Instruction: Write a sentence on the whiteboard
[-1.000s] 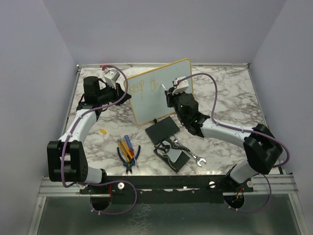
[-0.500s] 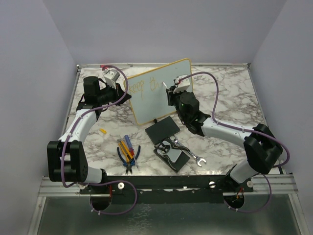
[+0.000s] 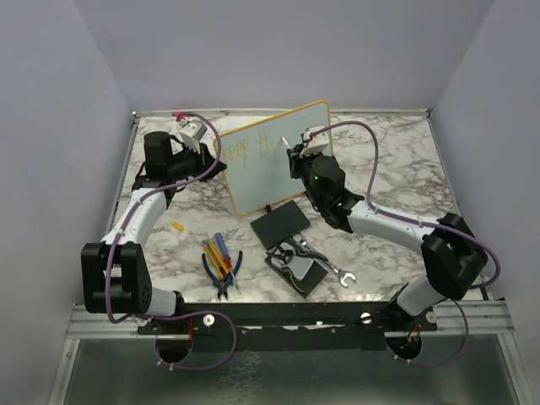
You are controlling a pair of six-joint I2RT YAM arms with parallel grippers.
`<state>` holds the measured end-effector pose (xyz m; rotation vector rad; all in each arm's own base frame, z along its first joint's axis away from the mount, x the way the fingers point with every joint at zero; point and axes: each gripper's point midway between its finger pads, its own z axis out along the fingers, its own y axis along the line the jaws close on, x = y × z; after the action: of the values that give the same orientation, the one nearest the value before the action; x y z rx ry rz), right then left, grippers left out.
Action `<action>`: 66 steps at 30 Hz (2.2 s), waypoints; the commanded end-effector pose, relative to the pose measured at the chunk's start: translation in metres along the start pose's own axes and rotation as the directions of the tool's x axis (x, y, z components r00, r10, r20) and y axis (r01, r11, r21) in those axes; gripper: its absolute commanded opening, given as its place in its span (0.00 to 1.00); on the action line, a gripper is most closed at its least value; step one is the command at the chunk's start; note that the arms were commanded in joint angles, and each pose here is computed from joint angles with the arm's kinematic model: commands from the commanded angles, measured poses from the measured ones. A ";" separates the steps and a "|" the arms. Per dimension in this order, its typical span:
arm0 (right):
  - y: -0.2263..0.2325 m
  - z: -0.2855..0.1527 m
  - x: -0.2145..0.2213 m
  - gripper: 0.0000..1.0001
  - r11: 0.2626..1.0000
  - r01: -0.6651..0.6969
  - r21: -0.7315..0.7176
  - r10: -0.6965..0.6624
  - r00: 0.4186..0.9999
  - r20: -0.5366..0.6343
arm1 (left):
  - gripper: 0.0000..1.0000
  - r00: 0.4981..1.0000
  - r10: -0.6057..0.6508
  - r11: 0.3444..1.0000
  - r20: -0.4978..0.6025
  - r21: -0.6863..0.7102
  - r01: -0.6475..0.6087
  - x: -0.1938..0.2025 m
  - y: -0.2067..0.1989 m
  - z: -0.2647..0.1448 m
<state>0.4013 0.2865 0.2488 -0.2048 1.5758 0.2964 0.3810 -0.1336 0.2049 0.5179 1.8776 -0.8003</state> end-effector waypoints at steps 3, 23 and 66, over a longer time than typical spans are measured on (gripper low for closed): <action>0.009 0.007 0.004 0.01 0.999 0.016 -0.051 -0.016 1.000 -0.002 | 0.00 0.998 -0.008 1.000 -0.067 0.008 0.009 0.022 -0.004 0.002; 0.021 -0.004 0.035 0.01 0.995 0.027 -0.098 -0.034 0.996 -0.077 | 0.00 0.998 -0.009 1.000 -0.068 0.008 0.009 0.022 -0.004 0.002; -0.028 -0.011 0.049 0.01 0.992 0.025 0.127 -0.010 0.993 -0.117 | 0.00 0.998 -0.006 1.000 -0.067 0.005 0.006 0.022 -0.004 0.002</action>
<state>0.3922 0.2803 0.2170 -0.1603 1.6490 0.2656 0.3811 -0.1333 0.2046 0.5181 1.8785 -0.7976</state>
